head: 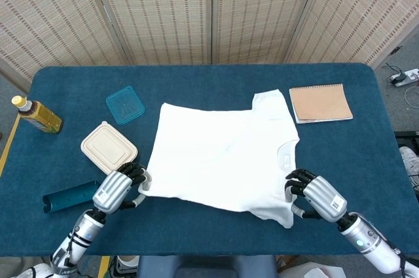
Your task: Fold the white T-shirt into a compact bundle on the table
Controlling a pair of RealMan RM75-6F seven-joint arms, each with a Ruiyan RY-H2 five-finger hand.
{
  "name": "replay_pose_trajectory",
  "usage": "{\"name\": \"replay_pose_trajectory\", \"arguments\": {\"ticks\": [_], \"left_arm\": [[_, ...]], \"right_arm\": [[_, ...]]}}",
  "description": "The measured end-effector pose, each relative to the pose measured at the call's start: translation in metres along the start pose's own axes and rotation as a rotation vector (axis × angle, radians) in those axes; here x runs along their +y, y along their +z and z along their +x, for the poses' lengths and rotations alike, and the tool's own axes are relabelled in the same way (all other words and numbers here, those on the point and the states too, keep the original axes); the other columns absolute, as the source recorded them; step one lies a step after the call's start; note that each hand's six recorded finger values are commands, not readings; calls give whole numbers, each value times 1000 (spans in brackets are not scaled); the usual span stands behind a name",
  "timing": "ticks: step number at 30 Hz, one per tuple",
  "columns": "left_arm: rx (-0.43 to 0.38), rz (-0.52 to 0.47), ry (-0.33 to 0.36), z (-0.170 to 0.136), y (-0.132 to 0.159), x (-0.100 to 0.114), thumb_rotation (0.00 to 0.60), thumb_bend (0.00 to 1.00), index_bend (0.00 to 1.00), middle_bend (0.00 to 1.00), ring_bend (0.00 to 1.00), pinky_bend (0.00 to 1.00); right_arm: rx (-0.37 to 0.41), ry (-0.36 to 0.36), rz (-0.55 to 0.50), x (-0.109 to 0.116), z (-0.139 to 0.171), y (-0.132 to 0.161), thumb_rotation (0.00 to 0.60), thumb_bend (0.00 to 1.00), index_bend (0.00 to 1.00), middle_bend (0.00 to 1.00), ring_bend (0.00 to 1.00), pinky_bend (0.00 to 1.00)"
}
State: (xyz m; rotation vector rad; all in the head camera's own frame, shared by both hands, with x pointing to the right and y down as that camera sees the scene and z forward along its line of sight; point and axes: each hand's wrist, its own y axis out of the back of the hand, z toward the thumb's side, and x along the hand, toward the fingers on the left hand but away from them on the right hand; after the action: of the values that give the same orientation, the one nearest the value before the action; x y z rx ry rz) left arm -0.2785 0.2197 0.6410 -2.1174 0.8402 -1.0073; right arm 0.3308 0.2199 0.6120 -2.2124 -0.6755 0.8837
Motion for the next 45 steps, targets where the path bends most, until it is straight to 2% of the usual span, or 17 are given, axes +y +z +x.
{"name": "replay_pose_trajectory", "arguments": {"ticks": [6,16,25,32,38,45], "left_arm": [[18,-49,-3,-23,-1,15,600,597,766,405,255,196],[57,-89,8,-75,3,38,600,597,768,405,255,196],[97,-111,7,-124,8,53,600,597,768,405,255,197],[122,-126,-11,-158,15,58,600,597,769,405,255,196],[126,-117,-34,-170,18,58,600,597,769,405,255,197],[136,-90,-109,-161,12,43,600,597,772,405,253,192]], "right_arm": [[-18,35,-122,21,13,15,600,473,795,481,268,220],[-49,116,-267,34,44,34,600,491,821,504,268,220],[-68,140,-376,40,73,48,600,504,829,516,268,220],[-83,126,-449,43,94,57,600,510,836,526,268,220],[-109,127,-475,41,108,60,600,511,836,532,268,220],[-145,128,-444,28,103,52,600,511,836,532,268,220]]}}
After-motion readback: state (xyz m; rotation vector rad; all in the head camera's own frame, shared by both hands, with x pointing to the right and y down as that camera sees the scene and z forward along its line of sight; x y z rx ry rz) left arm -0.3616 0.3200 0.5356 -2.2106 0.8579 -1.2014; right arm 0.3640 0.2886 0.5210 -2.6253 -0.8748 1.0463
